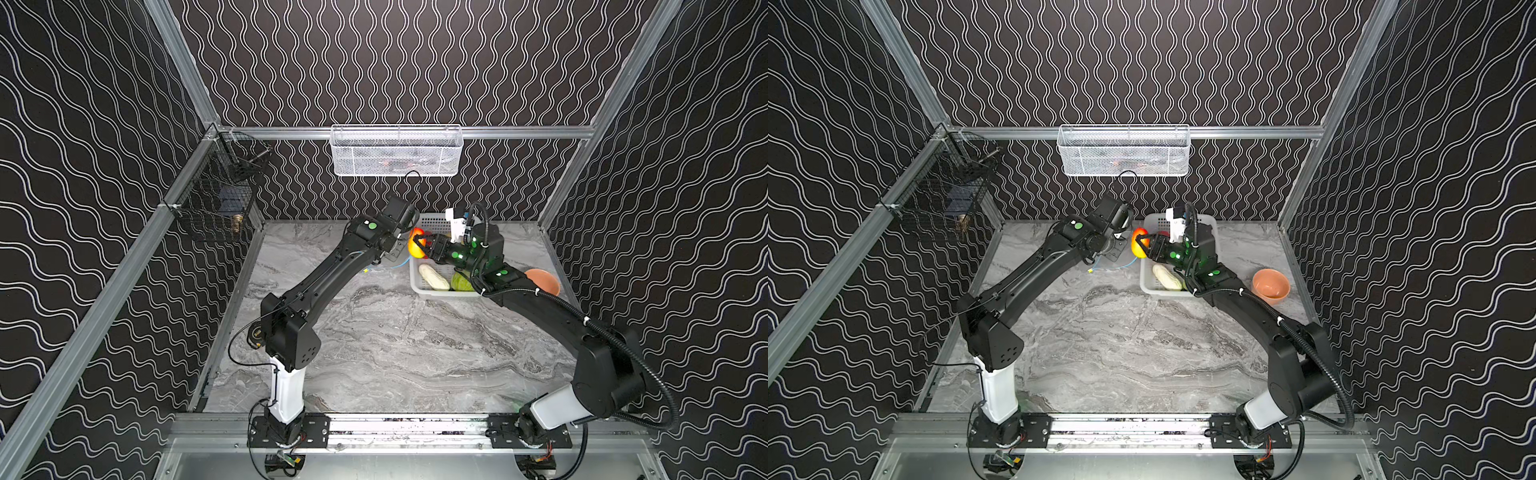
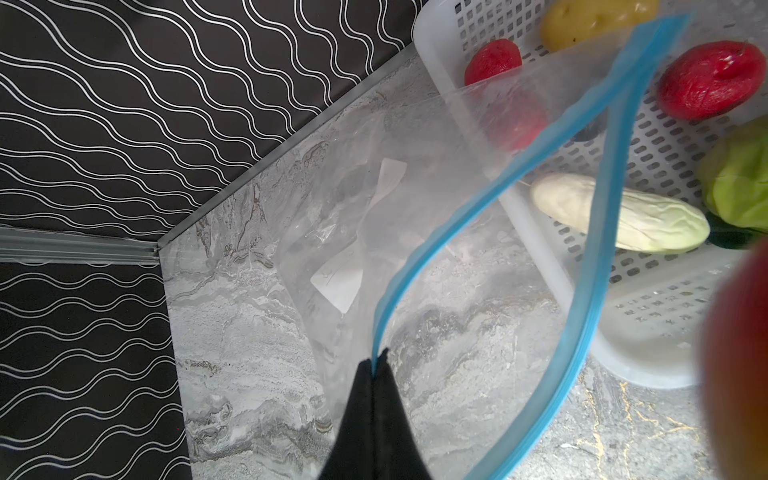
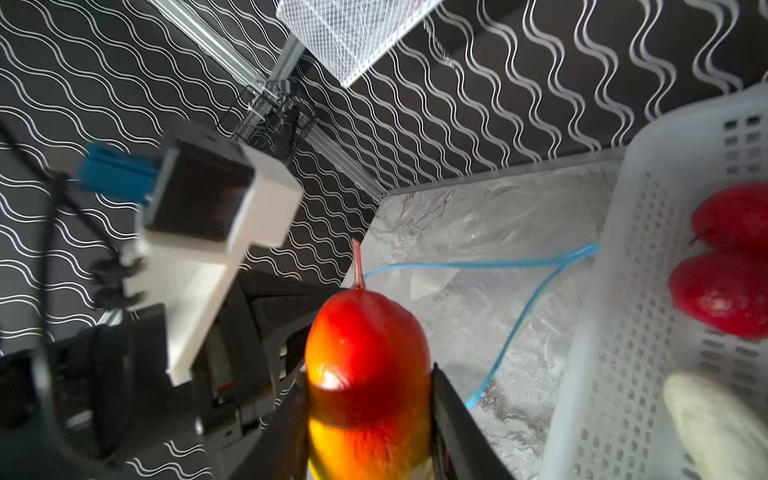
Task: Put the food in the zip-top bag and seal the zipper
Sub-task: 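Lift the mango with the right gripper and carry it toward the bag opening, then lower the mango into the open bag and open the right gripper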
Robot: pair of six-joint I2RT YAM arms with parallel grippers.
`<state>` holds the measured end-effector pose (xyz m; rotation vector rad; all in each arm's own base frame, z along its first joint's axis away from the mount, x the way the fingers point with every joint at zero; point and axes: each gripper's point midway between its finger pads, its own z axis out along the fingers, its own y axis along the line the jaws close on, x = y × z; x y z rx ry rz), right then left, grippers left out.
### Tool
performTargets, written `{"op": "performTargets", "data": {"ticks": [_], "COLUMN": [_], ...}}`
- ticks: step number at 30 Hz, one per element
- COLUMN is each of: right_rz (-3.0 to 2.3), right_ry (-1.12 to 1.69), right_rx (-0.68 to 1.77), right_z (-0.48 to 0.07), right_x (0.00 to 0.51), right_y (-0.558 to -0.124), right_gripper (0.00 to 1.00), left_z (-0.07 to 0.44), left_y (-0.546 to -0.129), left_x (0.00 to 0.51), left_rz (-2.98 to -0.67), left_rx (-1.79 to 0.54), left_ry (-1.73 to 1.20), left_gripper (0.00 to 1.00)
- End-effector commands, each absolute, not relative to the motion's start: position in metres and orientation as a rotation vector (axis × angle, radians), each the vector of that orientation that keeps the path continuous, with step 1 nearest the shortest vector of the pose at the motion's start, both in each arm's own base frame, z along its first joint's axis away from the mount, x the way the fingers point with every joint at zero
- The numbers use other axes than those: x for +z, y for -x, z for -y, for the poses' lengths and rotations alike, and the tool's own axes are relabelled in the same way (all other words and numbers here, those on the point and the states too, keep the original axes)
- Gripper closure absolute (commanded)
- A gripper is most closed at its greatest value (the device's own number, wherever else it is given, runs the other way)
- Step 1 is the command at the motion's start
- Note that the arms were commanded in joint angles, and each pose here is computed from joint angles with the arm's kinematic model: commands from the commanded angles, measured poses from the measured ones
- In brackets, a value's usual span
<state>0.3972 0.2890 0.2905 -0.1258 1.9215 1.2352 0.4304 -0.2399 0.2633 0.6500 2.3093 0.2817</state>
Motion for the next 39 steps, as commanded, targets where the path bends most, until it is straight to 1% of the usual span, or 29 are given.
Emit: {"op": "performTargets", "data": {"ticks": [1, 5, 17, 26, 39], "right_rz": [-1.926, -1.933, -1.985, -2.024, -2.081], "right_ry": [0.056, 0.052, -0.083, -0.064, -0.082], "right_rx": [1.239, 1.247, 1.241, 1.253, 1.216], "right_z": [-0.293, -0.300, -0.313, -0.336, -0.352], "right_x": [0.287, 0.285, 0.263, 0.256, 0.243], "right_y": [-0.402, -0.403, -0.416, -0.424, -0.443], "right_gripper": [1.00, 1.00, 1.00, 1.00, 1.00], "left_z": [0.240, 0.238, 0.238, 0.239, 0.237], "left_y": [-0.428, -0.428, -0.426, -0.425, -0.421], "left_x": [0.270, 0.272, 0.277, 0.278, 0.288], "left_rz": [-2.297, -2.291, -2.283, -2.285, -2.270], "left_rx": [0.275, 0.280, 0.271, 0.257, 0.240], "left_ry": [-0.654, -0.650, -0.654, -0.655, -0.646], "left_gripper": [1.00, 1.00, 1.00, 1.00, 1.00]}}
